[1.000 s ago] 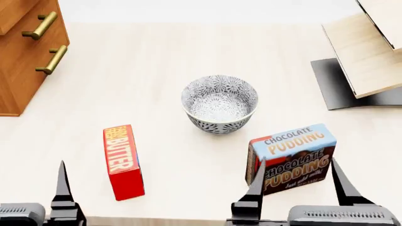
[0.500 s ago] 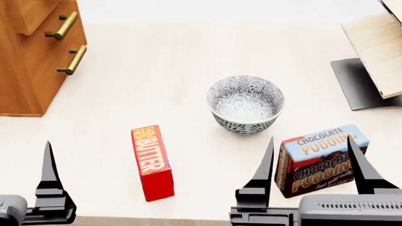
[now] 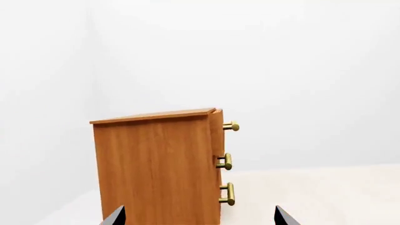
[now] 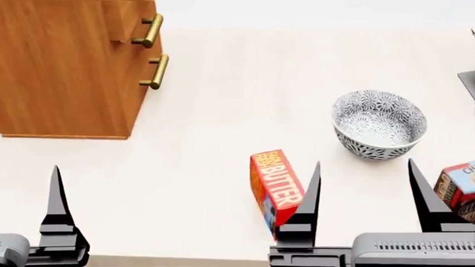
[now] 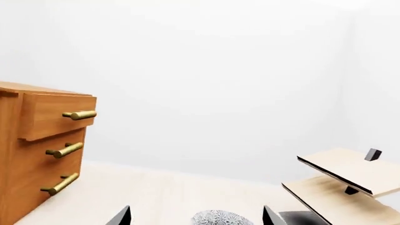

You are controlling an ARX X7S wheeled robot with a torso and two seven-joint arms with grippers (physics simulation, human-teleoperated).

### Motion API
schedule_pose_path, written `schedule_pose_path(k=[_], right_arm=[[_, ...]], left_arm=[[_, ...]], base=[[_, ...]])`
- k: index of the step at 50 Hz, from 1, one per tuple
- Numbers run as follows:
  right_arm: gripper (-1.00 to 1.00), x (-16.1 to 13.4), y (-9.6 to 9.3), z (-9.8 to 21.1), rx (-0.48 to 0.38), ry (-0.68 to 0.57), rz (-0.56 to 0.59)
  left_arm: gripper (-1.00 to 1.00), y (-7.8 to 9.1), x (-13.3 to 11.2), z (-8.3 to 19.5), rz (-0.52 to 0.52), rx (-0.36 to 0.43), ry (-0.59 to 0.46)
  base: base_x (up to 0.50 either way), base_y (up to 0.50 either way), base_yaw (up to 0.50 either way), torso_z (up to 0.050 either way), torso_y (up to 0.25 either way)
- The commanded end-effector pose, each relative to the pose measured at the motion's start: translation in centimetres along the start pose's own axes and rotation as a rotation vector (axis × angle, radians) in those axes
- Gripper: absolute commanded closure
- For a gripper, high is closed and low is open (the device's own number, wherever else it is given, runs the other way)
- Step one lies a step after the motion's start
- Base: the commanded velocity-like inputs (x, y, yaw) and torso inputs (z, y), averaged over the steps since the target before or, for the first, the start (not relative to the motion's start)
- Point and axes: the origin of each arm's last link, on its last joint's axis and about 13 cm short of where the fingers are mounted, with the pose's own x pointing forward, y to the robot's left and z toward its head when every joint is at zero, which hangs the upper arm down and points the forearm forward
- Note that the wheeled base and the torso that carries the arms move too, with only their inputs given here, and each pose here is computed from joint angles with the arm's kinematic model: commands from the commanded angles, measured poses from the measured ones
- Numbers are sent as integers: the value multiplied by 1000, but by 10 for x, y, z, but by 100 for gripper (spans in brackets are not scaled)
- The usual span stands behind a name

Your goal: Close the top drawer of the cabinet and put the bowl on top of it.

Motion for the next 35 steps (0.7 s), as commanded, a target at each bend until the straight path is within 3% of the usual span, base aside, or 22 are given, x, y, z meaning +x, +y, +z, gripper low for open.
schedule_pose_path(k=[1,18,35], right_arm=[[-100,-1,0,0,1,-7,3],[-100,-1,1,-1,4,-9,11],[-100,-2,2,-2,0,-10,16]], left_arm=[[-100,0,-1,2,-3,-1,-5],[-100,0,-2,2,-3,-3,-6],[-100,-1,-2,2,-6,2,-9]], base=[[0,309,0,0,0],[0,152,0,0,0],[0,479,0,0,0]])
